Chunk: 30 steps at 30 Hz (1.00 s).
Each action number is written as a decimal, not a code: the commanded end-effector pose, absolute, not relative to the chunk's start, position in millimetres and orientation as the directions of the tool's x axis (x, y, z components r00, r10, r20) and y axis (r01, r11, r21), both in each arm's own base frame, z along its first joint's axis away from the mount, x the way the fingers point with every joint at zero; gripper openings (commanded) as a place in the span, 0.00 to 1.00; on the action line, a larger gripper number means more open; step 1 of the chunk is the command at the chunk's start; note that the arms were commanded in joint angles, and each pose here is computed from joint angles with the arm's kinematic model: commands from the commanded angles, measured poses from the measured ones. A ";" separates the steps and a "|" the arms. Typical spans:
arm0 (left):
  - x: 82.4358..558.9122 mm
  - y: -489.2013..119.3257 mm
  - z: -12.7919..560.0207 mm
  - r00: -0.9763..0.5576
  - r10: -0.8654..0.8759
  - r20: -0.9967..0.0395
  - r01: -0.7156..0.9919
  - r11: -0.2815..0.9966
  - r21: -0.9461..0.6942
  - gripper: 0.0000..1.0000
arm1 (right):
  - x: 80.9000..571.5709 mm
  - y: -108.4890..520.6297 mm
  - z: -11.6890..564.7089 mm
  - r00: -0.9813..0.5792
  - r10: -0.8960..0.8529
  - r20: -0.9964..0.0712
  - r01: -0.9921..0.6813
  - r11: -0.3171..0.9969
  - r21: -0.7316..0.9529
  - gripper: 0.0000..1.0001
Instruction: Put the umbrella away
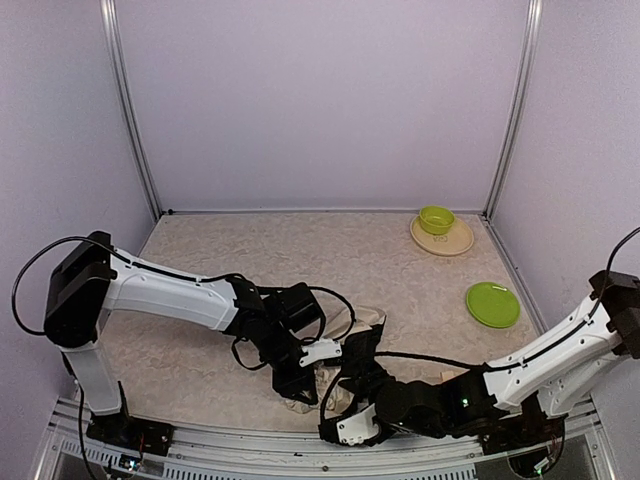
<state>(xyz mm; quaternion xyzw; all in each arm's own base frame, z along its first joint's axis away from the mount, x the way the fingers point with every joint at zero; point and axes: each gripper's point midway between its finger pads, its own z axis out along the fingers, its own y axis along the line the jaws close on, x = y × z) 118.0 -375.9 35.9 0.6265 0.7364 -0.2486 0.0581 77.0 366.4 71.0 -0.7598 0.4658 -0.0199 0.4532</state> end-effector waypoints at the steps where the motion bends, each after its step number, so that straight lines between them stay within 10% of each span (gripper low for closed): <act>1: 111.1 -350.2 7.4 -0.238 0.936 -0.261 0.932 0.144 -0.334 0.41 | 104.1 372.7 84.7 0.542 -0.747 -0.386 -0.629 -0.056 -0.775 0.78; 11: 109.5 -353.7 10.8 -0.245 0.929 -0.276 0.922 0.135 -0.362 0.40 | 111.2 368.4 41.3 0.509 -0.789 -0.346 -0.703 -0.149 -0.695 0.74; 23: 124.8 -363.0 36.6 -0.371 0.847 -0.381 0.877 0.184 -0.444 0.49 | 100.0 381.5 27.2 0.333 -0.795 -0.507 -0.870 -0.052 -0.490 0.05; 30: 203.3 -347.1 129.8 -0.479 0.484 -0.732 0.859 0.429 -0.278 0.74 | 91.5 365.4 14.3 0.064 -0.828 -0.557 -0.979 0.056 -0.197 0.00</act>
